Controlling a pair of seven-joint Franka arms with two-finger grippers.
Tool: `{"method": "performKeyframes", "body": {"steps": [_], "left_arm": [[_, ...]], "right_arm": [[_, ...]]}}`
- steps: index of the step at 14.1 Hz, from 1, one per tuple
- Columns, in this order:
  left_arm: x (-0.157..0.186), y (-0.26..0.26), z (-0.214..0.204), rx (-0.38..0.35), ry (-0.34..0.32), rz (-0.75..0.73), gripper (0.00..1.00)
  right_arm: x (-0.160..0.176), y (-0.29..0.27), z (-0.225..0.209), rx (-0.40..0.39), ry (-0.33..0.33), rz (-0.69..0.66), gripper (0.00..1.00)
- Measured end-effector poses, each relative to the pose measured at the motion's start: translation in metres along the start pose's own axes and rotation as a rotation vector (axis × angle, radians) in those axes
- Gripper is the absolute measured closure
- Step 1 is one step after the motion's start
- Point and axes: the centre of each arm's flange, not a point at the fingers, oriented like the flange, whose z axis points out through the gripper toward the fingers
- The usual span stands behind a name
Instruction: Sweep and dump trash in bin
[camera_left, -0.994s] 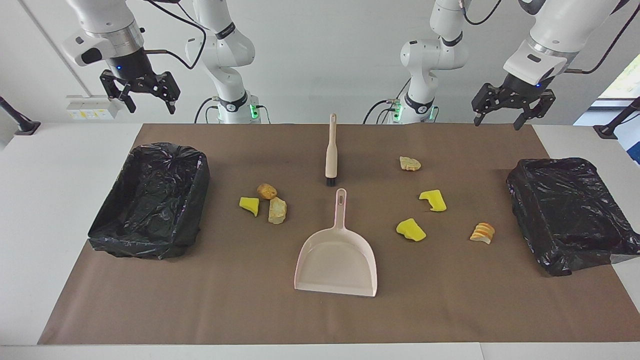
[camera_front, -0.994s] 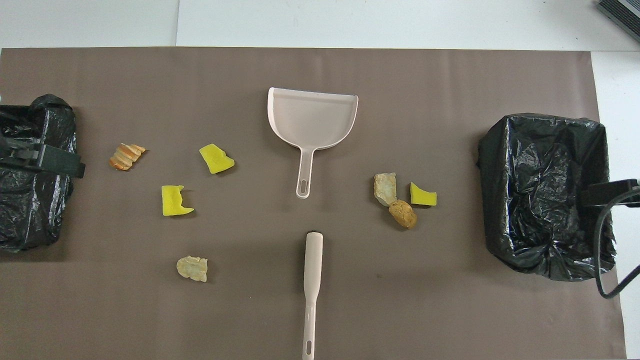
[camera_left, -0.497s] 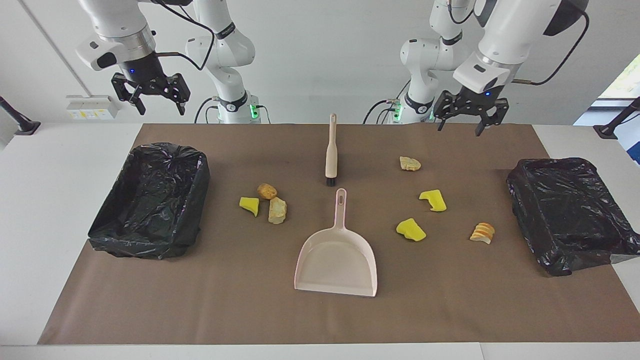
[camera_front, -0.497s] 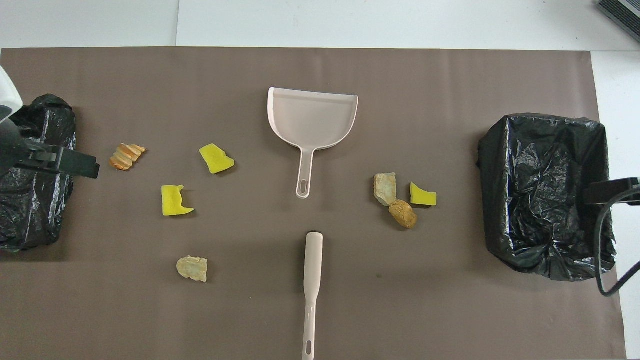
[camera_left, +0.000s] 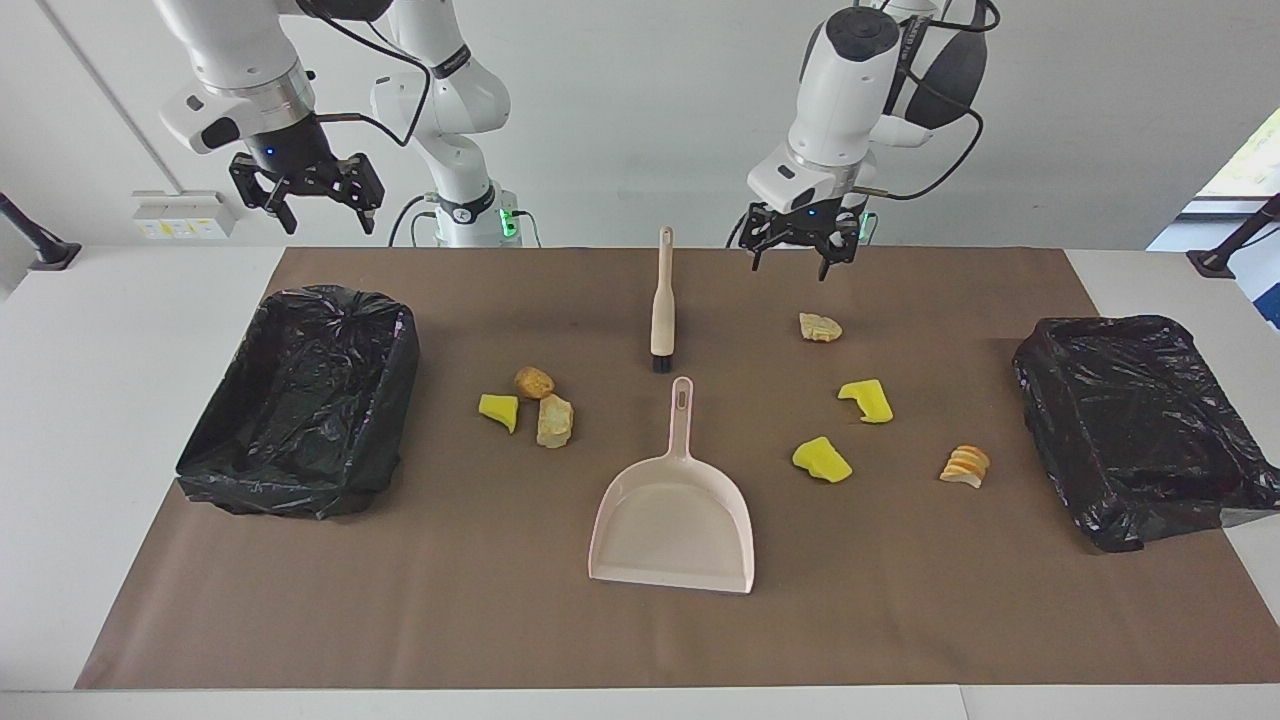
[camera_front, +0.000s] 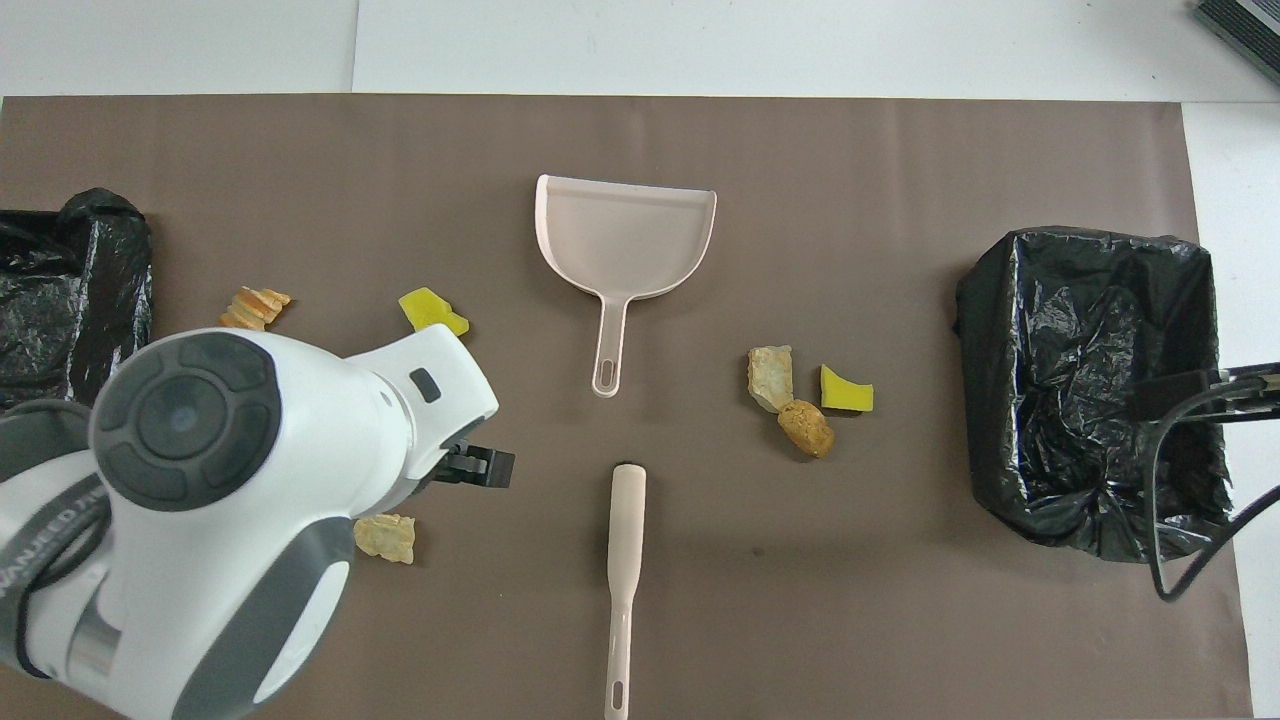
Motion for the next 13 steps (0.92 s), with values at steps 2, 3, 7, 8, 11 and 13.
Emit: {"method": "performKeyframes", "body": {"steps": [2,3,7,8,11,13], "left_arm": [[-0.025,0.035,0.023,0.008,-0.011,0.024,0.0],[-0.038,0.051,0.034,0.012,-0.017,0.036,0.0],[-0.101,0.129,0.102,0.02,-0.015,0.049,0.0],[-0.116,0.144,0.12,0.008,0.002,0.03,0.0],[-0.156,0.173,0.165,0.012,-0.001,0.05,0.0],[-0.157,0.172,0.173,0.02,-0.011,0.05,0.0]], "right_arm": [[0.0,0.001,0.008,0.0,-0.017,0.001,0.0],[0.002,0.001,0.011,0.0,-0.024,0.001,0.0],[0.016,0.002,0.034,-0.001,-0.056,0.003,0.0],[0.023,0.002,0.043,-0.002,-0.059,0.003,0.0],[0.054,0.003,0.076,-0.03,-0.041,-0.002,0.0],[0.068,-0.001,0.098,-0.033,-0.053,0.0,0.0]]}}
